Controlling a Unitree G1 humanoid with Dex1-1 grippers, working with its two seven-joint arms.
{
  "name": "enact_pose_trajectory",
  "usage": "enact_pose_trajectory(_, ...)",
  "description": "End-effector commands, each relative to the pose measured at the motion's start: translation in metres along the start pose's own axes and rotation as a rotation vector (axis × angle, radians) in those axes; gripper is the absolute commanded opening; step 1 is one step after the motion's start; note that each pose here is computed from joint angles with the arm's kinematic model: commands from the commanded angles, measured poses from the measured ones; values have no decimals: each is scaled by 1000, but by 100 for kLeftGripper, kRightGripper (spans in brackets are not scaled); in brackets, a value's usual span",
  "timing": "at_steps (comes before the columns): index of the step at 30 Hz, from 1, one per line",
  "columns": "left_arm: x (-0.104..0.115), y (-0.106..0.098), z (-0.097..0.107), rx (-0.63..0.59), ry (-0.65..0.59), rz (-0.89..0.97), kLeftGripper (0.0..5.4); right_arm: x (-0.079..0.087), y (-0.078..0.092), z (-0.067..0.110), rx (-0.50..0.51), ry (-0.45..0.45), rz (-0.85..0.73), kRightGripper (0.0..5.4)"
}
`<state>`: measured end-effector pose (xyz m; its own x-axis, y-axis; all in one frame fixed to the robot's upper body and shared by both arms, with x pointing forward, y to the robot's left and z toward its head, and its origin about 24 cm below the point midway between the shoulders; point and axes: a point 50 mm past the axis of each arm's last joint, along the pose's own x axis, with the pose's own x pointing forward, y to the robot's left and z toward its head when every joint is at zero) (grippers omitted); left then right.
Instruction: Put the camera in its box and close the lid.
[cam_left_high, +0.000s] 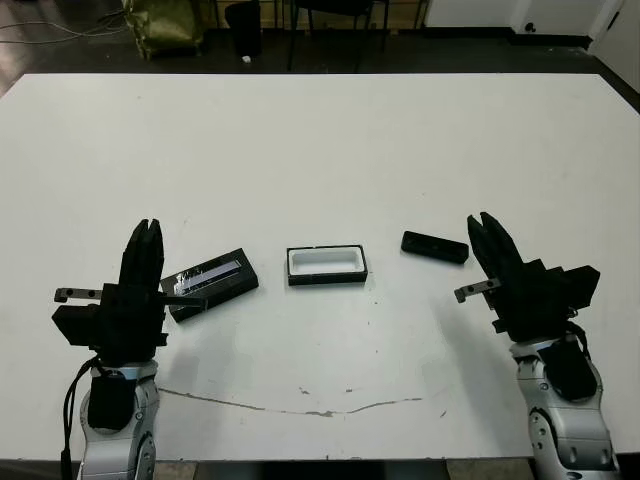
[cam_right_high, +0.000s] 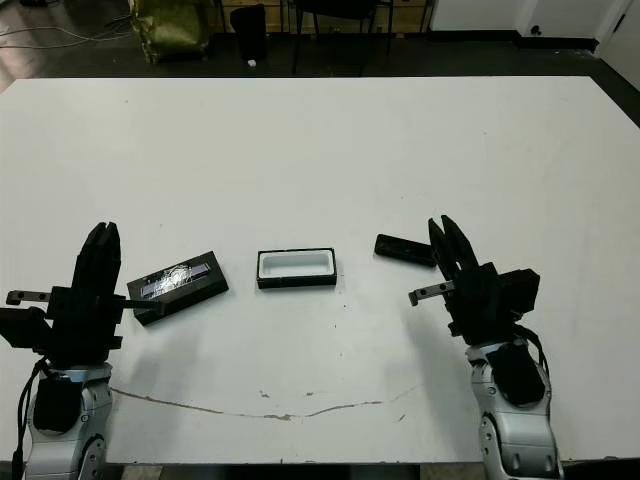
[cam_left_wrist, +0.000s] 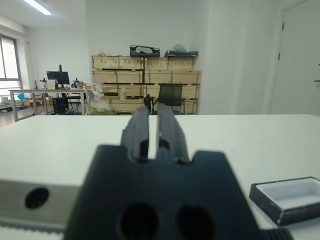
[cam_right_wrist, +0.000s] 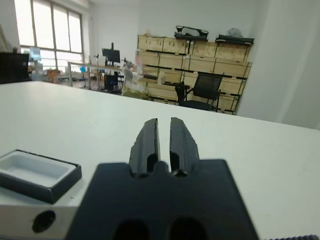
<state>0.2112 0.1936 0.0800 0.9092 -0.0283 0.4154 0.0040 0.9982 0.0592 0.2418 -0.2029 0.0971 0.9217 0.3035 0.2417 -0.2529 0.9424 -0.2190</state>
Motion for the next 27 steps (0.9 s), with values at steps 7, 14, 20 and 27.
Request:
enact_pose_trajectory(7,-6,0,-5,6,37,9,0,22,-45,24,-172,86,90,1)
enact_pose_trajectory(14,-6,0,-5,2,45,12,0,40,-60,39,-230,176,177,73)
enact_pose_trajectory(20,-6,-1,-3,11,42,11,0,55,-62,40,-270,210,252,206)
enact_pose_trajectory(27,-5,0,-4,6,44,13,0,70,-65,25,-278,302,343,361)
